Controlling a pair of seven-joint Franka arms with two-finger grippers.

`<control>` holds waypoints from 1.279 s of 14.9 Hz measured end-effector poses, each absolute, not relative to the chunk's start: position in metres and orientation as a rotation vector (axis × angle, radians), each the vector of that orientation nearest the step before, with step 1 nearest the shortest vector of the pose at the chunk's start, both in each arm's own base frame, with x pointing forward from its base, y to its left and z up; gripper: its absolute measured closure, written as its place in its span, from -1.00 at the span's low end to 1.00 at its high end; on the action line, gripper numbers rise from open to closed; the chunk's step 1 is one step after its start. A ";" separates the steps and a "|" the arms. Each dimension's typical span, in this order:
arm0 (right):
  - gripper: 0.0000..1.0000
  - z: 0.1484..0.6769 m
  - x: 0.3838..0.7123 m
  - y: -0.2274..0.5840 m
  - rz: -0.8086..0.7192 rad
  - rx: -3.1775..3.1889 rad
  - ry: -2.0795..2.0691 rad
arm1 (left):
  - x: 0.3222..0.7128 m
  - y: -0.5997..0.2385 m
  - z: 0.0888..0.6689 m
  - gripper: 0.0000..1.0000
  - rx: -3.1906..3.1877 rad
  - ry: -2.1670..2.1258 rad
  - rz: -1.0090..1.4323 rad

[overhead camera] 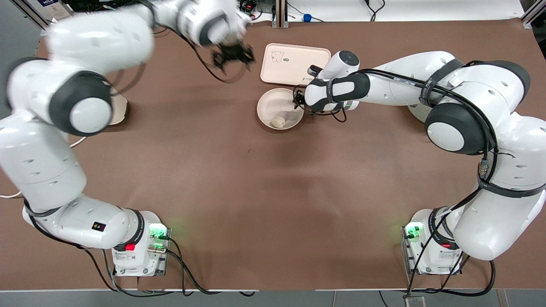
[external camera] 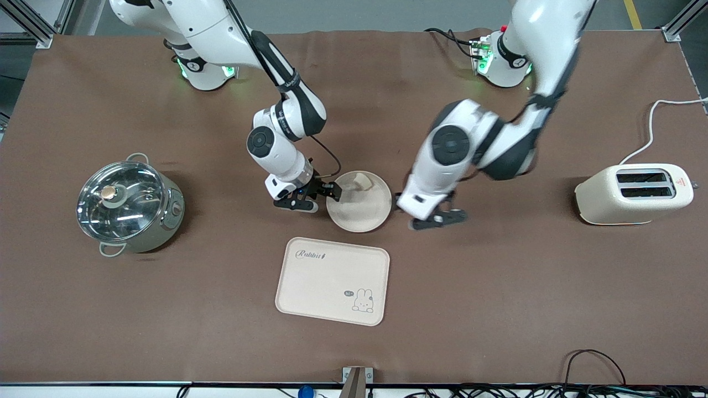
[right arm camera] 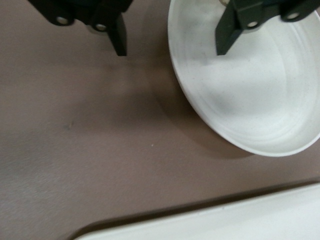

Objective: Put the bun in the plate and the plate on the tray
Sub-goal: 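Set the bun on the plate while the right gripper grips the rim, then lift the plate with the right gripper while the left gripper withdraws, then lower the held plate onto the Rabbit tray and open the right gripper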

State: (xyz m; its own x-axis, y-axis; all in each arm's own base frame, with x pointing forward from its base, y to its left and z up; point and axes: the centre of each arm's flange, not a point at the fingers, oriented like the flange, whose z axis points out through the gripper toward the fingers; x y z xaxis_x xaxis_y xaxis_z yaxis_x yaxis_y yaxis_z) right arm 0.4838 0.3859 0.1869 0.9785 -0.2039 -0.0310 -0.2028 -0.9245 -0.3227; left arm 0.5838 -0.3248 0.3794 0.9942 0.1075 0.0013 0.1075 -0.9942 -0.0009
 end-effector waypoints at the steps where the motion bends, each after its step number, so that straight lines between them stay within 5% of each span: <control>1: -0.26 0.185 0.482 0.389 -0.001 -2.798 0.289 | 0.599 -0.287 0.406 -1.00 -3.136 -0.100 -0.039; 7: 0.89 0.183 0.484 0.393 -0.005 -2.797 0.283 | 0.633 -0.101 0.486 -1.00 -3.137 0.182 -0.117; 14: 0.89 0.218 0.518 0.360 -0.021 -2.763 0.335 | 0.548 -0.073 0.624 -1.00 -3.091 0.160 -0.128; 19: 0.89 0.261 0.584 0.329 -0.135 -2.667 0.440 | 0.521 -0.052 0.619 -1.00 -3.106 0.120 -0.160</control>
State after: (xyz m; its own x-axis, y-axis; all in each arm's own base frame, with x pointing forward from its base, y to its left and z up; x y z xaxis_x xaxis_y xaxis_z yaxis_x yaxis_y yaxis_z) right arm 0.5841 0.3294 0.2605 0.9449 -0.3264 0.0253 -0.2842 -0.8562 -0.4314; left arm 0.5211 -0.0522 0.6191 0.9917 -0.0786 0.1016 -0.0757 -0.9966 -0.0326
